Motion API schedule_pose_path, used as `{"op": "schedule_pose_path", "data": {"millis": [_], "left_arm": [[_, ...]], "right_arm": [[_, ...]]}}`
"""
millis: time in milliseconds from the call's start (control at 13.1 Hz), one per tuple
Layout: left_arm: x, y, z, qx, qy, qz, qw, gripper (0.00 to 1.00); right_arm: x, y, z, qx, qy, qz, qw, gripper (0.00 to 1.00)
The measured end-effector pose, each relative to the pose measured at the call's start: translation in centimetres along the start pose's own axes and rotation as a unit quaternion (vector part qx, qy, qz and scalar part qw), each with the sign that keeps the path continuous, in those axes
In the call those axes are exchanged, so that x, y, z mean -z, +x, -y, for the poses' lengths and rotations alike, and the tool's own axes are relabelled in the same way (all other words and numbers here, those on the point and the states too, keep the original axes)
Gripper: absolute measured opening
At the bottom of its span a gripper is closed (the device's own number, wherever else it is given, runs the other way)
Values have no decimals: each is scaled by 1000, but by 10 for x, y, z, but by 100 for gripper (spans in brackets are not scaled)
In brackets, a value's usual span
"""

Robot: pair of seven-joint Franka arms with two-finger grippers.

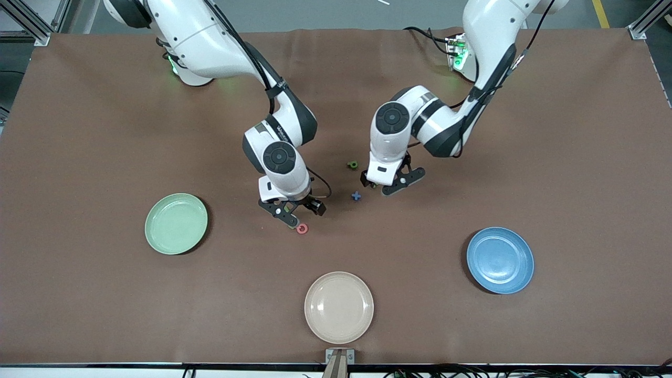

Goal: Sort upper and lower case letters into plates

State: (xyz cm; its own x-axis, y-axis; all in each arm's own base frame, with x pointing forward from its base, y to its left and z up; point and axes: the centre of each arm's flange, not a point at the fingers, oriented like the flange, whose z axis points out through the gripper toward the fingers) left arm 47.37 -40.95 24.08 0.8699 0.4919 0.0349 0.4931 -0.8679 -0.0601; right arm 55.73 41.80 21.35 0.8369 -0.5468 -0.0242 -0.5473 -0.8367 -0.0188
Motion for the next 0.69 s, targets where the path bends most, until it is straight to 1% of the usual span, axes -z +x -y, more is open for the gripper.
{"op": "schedule_pose_path", "data": {"millis": [153,229,306,382,459,535,612,688], "left_arm": [[-20,-7,-4,21,-4,2,1000,95],[-27,-8,-5,24,-2,5,1000,90],[-31,-9,-5,27,0,7,1000,89],[-36,-10,-4,29,3,9,1000,82],[-41,-10,-4,32,5,11,999,82],[-44,-11,-5,34,2,13,999,77],[-47,-11,-6,37,-2,15,999,77],[-50,-12,-6,38,-4,16,999,72]], "right_arm": [[-8,-4,1,4,-3,0,1000,98],[-10,-6,2,5,-2,-1,1000,95],[-12,-9,3,7,0,-2,1000,88],[-16,-13,4,10,0,-2,1000,87],[-21,-16,5,13,2,-3,1000,79],[-25,-20,6,13,3,-3,1000,73],[-29,-22,8,12,6,-4,1000,73],[-33,-24,8,12,6,-4,1000,69]]}}
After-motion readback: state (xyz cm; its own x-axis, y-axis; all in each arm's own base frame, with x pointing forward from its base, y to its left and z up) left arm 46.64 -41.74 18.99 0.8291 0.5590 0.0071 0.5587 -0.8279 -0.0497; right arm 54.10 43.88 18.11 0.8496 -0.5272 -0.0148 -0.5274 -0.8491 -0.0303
